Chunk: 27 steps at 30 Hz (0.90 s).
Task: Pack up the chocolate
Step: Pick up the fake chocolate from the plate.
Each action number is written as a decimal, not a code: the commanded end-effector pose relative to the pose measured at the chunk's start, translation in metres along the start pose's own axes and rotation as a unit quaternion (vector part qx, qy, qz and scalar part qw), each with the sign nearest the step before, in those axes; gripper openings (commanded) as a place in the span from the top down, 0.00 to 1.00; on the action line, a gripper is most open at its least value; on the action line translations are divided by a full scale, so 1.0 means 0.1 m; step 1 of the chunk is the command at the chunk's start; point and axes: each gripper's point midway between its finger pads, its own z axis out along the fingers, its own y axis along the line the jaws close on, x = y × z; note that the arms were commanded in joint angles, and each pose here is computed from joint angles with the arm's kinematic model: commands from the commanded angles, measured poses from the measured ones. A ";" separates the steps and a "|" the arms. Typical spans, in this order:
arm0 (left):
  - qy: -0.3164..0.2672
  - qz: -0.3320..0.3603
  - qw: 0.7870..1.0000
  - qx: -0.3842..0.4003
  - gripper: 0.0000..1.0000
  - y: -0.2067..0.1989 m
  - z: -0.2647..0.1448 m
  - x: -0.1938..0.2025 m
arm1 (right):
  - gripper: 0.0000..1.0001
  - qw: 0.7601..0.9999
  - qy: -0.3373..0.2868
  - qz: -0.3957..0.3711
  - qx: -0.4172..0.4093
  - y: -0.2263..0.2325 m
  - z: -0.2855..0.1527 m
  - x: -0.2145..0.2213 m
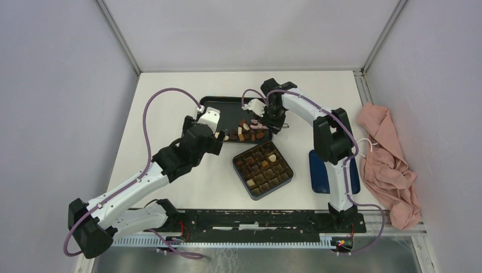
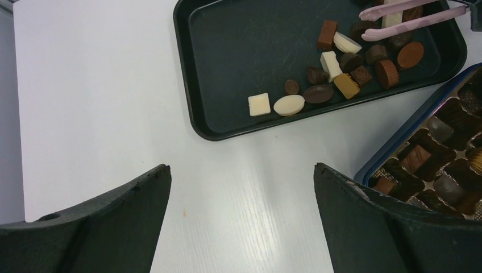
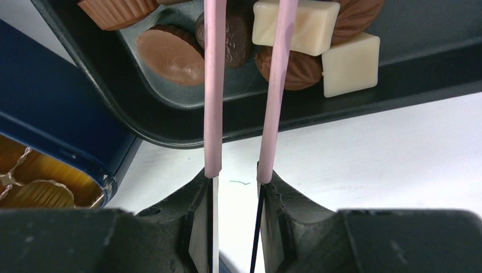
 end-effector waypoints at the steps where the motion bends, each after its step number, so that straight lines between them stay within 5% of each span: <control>1: -0.001 0.018 1.000 0.004 0.00 0.02 0.00 -0.03 | 0.65 1.000 -0.012 -0.008 -0.002 -0.06 0.00 -0.10; 5: 0.000 0.017 1.000 0.005 0.00 0.02 0.01 -0.02 | 0.69 1.000 -0.011 -0.010 -0.001 -0.08 0.01 -0.11; 12: -0.004 0.010 1.000 0.018 0.00 -0.01 0.00 -0.04 | 0.94 0.998 -0.055 -0.015 0.010 -0.07 -0.19 -0.24; 18: -0.023 -0.081 0.990 0.114 0.00 -0.37 -0.12 -0.27 | 1.00 0.993 -0.118 -0.009 0.021 -0.04 -0.46 -0.31; 23: 0.018 -0.215 0.955 0.203 0.00 -0.79 -0.24 -0.18 | 1.00 0.986 -0.166 -0.011 0.007 0.11 -0.62 -0.25; 27: 0.105 -0.361 0.901 0.215 0.10 -1.06 -0.26 0.20 | 1.00 0.977 -0.215 -0.016 -0.001 0.29 -0.79 -0.20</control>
